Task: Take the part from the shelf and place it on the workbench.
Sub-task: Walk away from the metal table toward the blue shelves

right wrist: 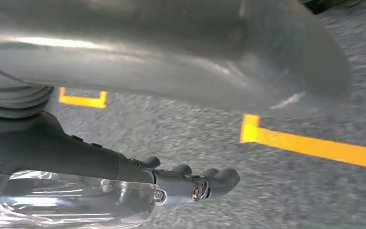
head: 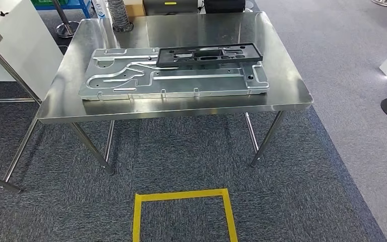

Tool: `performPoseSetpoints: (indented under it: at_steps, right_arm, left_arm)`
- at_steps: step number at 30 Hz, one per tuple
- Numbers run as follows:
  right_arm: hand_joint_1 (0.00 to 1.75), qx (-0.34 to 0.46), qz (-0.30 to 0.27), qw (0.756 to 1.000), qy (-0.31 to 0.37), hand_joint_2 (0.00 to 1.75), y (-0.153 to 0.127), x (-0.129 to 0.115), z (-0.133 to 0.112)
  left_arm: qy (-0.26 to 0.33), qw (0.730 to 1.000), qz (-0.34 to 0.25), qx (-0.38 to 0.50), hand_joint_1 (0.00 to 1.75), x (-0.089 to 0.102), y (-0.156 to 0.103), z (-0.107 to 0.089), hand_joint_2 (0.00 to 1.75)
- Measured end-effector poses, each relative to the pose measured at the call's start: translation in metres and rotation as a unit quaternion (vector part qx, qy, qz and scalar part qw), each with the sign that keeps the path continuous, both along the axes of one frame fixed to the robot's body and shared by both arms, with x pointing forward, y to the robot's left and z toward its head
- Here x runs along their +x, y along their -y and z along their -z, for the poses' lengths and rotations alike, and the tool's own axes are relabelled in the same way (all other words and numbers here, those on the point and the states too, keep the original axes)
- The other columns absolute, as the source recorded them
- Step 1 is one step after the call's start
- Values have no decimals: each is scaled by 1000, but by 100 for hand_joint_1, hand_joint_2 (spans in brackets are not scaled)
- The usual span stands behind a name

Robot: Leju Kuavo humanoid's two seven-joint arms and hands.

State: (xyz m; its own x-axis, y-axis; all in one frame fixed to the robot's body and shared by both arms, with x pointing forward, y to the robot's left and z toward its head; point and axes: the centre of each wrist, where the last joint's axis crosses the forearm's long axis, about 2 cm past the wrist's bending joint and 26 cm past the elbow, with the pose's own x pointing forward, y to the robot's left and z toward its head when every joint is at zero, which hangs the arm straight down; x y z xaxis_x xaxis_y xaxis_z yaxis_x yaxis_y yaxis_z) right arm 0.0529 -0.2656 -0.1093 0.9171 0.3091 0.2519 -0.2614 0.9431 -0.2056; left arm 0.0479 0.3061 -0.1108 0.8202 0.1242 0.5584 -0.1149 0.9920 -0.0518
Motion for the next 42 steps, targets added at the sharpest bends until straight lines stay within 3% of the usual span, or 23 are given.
performPoseSetpoints:
  at_steps: [5,18,42]
  right_arm:
    - [0,-8,-6,1000,-24,0,-1,-1,0]
    - [0,-1,-5,999,32,0,-2,1,0]
    - [0,8,-10,1000,17,0,-2,2,0]
  left_arm:
    - [13,1000,-1,0,0,-3,-3,0,0]
    - [8,1000,9,4,0,4,-4,-1,0]
    - [-5,1000,10,15,0,6,2,-1,0]
